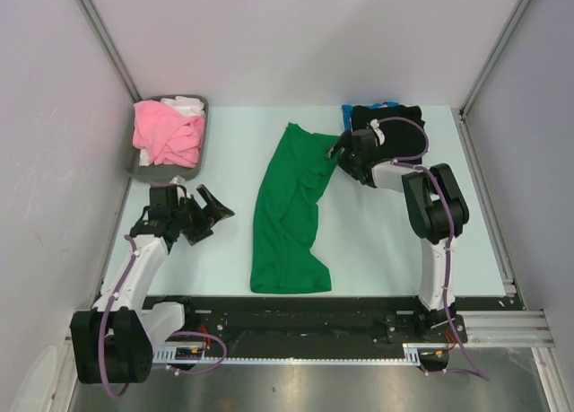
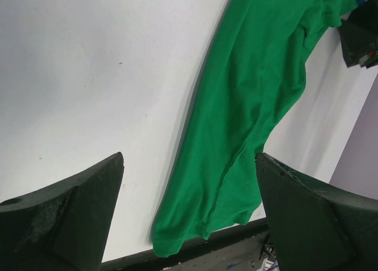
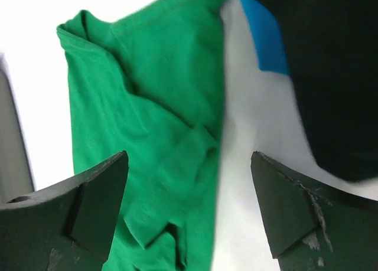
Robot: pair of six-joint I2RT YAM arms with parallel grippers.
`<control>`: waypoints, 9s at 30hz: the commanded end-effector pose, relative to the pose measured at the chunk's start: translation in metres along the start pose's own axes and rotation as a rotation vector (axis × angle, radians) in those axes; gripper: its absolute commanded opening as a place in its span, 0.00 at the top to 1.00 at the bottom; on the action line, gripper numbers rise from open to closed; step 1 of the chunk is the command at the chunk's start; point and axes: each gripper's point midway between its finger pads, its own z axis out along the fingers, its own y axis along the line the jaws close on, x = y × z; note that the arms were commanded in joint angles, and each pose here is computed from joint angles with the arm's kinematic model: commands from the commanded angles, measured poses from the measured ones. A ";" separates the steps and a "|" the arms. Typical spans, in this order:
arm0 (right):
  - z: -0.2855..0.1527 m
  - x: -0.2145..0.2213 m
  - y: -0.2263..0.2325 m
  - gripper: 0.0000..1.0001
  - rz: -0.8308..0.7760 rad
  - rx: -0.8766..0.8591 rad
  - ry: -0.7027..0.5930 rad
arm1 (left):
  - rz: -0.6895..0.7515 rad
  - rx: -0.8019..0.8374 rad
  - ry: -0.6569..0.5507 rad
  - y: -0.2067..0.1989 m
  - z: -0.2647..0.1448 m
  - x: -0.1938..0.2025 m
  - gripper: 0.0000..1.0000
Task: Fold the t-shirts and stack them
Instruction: Fold the tshirt
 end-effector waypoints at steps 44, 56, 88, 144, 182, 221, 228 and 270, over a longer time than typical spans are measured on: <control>-0.008 -0.119 0.097 0.00 -0.052 -0.233 -0.120 | 0.136 0.179 0.131 -0.041 0.012 0.052 0.00; -0.161 0.016 0.041 0.01 -0.192 -0.288 0.179 | 0.073 0.192 0.207 -0.011 0.006 0.139 0.01; -0.260 0.212 -0.063 0.00 -0.321 -0.176 0.449 | 0.039 -0.035 0.278 0.050 0.044 0.180 1.00; -0.186 0.132 0.039 1.00 -0.204 -0.343 0.315 | 0.063 0.182 0.180 -0.075 0.055 0.076 1.00; -0.023 0.041 0.091 1.00 -0.064 -0.370 0.315 | -0.077 0.123 0.161 -0.083 0.171 -0.074 1.00; -0.087 0.090 -0.003 0.03 -0.289 -0.150 0.300 | -0.019 0.057 0.171 -0.022 0.130 0.010 0.06; -0.080 0.105 -0.018 0.07 -0.259 -0.140 0.335 | -0.033 0.059 0.203 -0.020 0.144 0.019 0.34; -0.141 0.201 -0.058 1.00 -0.315 -0.101 0.495 | 0.006 0.040 0.244 0.014 0.103 0.092 1.00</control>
